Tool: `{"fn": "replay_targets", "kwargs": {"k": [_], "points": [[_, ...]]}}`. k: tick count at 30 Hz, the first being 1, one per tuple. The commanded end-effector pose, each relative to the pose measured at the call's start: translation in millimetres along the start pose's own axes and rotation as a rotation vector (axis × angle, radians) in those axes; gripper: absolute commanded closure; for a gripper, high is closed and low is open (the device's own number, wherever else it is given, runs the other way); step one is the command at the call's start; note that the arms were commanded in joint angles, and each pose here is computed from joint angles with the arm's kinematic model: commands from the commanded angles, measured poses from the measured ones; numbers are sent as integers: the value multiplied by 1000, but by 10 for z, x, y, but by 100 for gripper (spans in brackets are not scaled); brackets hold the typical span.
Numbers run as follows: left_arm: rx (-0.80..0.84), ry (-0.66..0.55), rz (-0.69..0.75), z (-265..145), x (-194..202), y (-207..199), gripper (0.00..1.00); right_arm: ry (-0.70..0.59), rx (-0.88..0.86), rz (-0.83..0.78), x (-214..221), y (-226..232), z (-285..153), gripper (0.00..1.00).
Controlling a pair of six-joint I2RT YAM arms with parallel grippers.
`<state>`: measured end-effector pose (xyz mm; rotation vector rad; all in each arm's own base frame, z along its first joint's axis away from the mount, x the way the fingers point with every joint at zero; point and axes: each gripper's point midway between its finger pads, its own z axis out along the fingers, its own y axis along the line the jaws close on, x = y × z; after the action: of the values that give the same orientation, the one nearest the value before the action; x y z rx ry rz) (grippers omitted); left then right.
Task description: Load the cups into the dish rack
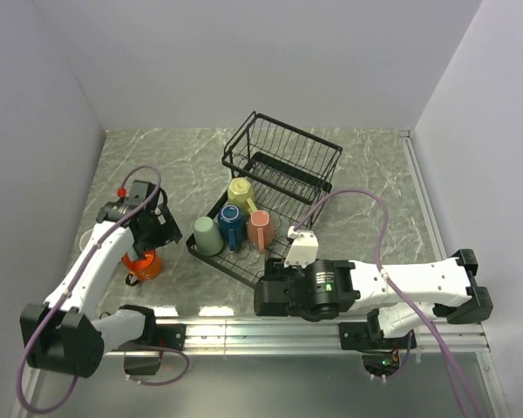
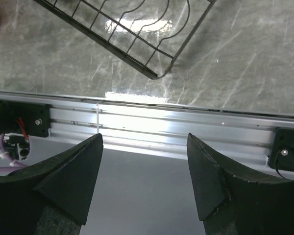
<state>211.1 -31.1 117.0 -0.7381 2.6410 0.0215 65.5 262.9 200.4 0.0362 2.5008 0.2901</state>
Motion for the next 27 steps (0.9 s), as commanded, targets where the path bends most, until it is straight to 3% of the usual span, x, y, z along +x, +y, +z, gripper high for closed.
{"fn": "replay_targets", "kwargs": {"k": [1, 11, 14, 18, 23, 24, 26, 27], "points": [[-20, -66, 18, 33, -311, -50, 1, -22, 62, 15, -31, -302, -68, 25], [49, 75, -17, 415, -306, -61, 2, -16, 45, 4, 15, -360, -103, 27], [68, 105, -18, 512, -247, -91, 7, -22, 46, 1, 7, -392, -95, 27], [100, 146, -14, 596, -185, -162, 26, -30, 45, -7, -5, -407, -91, 27], [120, 171, 8, 660, -181, -218, 41, -31, 38, -4, -21, -380, -109, 28], [120, 174, 14, 664, -181, -219, 53, -28, 38, -2, -21, -378, -112, 29], [116, 175, 22, 666, -196, -218, 67, -24, 35, 8, -11, -386, -123, 30], [116, 176, 31, 667, -200, -217, 81, -23, 34, 17, -10, -387, -125, 30]]}}
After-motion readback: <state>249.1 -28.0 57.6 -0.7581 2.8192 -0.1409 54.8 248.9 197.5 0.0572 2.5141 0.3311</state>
